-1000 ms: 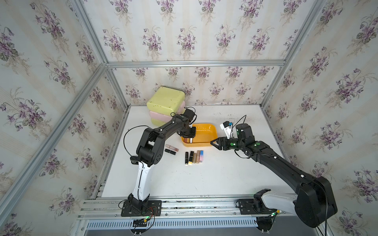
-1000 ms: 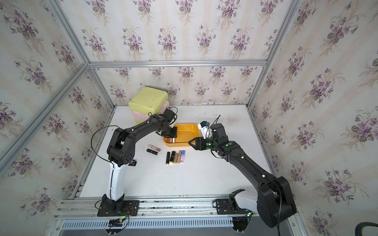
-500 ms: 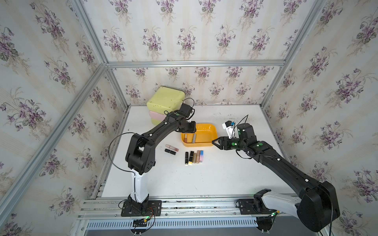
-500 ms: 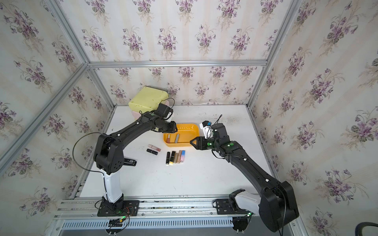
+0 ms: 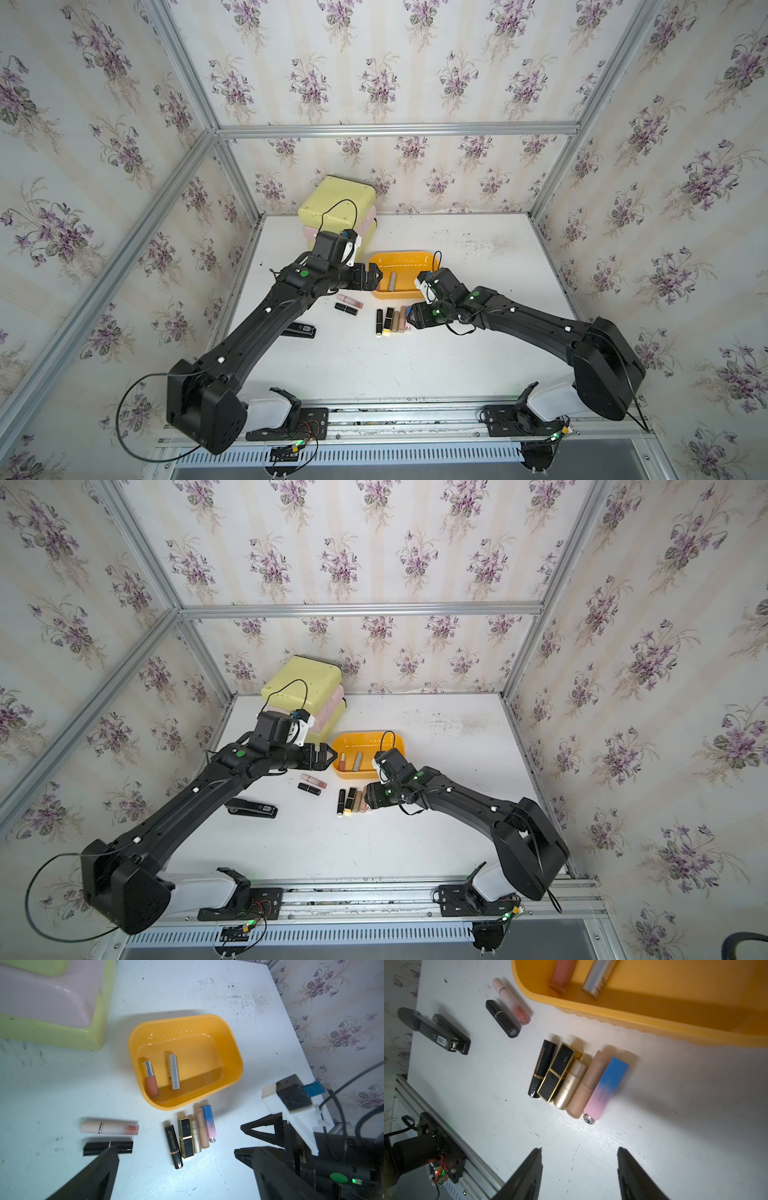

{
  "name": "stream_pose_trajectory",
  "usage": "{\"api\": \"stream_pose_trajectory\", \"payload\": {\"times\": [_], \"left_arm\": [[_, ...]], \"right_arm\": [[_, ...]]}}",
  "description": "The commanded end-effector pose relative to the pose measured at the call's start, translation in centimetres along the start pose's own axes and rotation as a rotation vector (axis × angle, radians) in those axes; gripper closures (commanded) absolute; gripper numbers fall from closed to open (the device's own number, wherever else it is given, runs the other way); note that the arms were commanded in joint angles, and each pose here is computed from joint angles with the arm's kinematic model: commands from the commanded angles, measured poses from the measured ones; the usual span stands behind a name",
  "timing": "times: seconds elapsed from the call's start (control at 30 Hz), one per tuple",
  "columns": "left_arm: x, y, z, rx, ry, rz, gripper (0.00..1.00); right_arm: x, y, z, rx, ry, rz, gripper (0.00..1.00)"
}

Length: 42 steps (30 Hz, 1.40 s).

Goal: Put the lipstick into the storage box
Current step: Place the lipstick in the storage box, then pick up the lipstick at the center of the board.

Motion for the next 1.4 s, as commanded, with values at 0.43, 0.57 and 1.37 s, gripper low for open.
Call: {"api": "stream_pose_trajectory", "payload": {"times": [0.43,0.57,1.37], "left_arm": [[-1.2,-7.2,0.6,0.078,-0.05,0.11,0.0],[-1.1,-7.4,0.5,0.073,-0.063,0.096,0.0],[-0.9,-7.7,0.4,0.063,-0.07,0.095,0.0]], "right_arm": [[-4.4,0.1,-1.1,-0.01,-0.16,0.029,0.46],[-5.0,0.1,-1.3,-0.008,-0.175,0.035,0.48],[-5.6,0.2,-2.3,0.021,-0.232,0.034,0.55]]}}
Point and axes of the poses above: each gripper's point midway between its finger pads, its own x axis back along the fingers, its own z axis along the line the jaws close on, y = z × x, the point moved 2 cm from there along x, back along the fingers, and after that the axes turned 12 degrees about -x, right-handed, at the moved point
